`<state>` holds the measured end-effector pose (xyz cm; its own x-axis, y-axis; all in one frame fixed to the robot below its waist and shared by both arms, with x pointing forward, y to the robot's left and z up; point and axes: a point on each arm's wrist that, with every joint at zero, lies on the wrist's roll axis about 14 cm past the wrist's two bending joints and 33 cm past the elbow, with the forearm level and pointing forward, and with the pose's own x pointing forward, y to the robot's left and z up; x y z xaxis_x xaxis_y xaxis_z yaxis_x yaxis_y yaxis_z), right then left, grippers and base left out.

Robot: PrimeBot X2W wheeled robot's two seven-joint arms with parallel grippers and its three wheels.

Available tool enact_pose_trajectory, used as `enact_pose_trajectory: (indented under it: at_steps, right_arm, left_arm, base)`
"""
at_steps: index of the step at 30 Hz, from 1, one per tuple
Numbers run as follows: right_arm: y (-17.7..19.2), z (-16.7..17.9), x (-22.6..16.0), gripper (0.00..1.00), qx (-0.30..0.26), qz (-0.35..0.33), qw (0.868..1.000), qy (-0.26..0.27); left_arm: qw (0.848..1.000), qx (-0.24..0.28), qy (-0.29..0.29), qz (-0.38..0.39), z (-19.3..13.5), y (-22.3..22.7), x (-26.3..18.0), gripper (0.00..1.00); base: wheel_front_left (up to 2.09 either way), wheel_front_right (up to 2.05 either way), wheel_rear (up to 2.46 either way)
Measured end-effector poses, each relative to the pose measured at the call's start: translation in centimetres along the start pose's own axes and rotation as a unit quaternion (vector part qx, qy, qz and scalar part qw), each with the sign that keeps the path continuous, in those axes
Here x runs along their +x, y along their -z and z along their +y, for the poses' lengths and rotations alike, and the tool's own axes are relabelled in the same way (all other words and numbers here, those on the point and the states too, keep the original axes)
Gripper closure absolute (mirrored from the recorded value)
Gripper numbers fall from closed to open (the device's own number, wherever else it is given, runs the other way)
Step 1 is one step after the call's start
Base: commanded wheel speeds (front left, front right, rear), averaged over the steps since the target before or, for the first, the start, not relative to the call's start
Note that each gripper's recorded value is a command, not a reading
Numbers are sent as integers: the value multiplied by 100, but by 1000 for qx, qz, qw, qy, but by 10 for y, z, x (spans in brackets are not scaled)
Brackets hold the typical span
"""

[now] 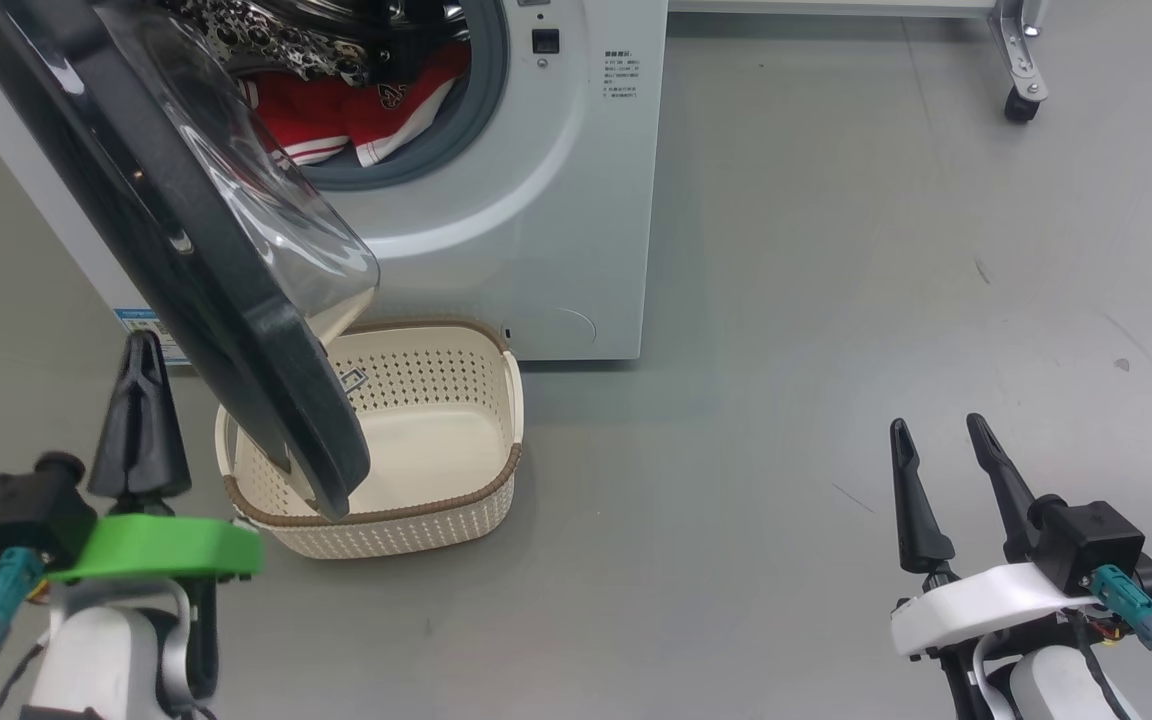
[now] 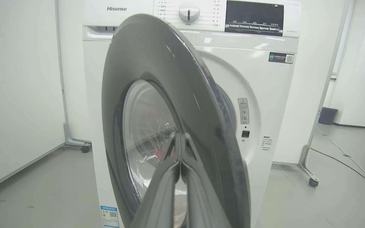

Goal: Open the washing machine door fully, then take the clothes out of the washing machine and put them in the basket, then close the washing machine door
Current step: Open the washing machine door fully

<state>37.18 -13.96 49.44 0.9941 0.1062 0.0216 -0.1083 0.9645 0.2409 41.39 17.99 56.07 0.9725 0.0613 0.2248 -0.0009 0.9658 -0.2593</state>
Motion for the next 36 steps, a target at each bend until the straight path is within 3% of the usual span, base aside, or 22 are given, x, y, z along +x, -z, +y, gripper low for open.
enact_pose_trajectory:
  at_steps: [7, 13, 21, 36]
  right_arm:
    - [-1, 2, -1, 0, -1, -2, 1000, -4]
    - [-2, 5, -1, 0, -1, -5, 1000, -10]
    - [-2, 5, -2, 0, -6, -4, 1000, -11]
    - [3, 4, -7, 0, -1, 1, 1000, -8]
  left_arm:
    - [996, 3, 18, -84, -8, -55, 19, 100]
    - [984, 17, 52, -167, -26, -111, 32, 100]
    - [970, 16, 109, -218, -63, -145, 39, 100]
    - [968, 23, 206, -143, -128, -108, 38, 100]
  base:
    - [0, 0, 0]
    - [0, 0, 0]
    - [0, 0, 0]
    - [0, 0, 0]
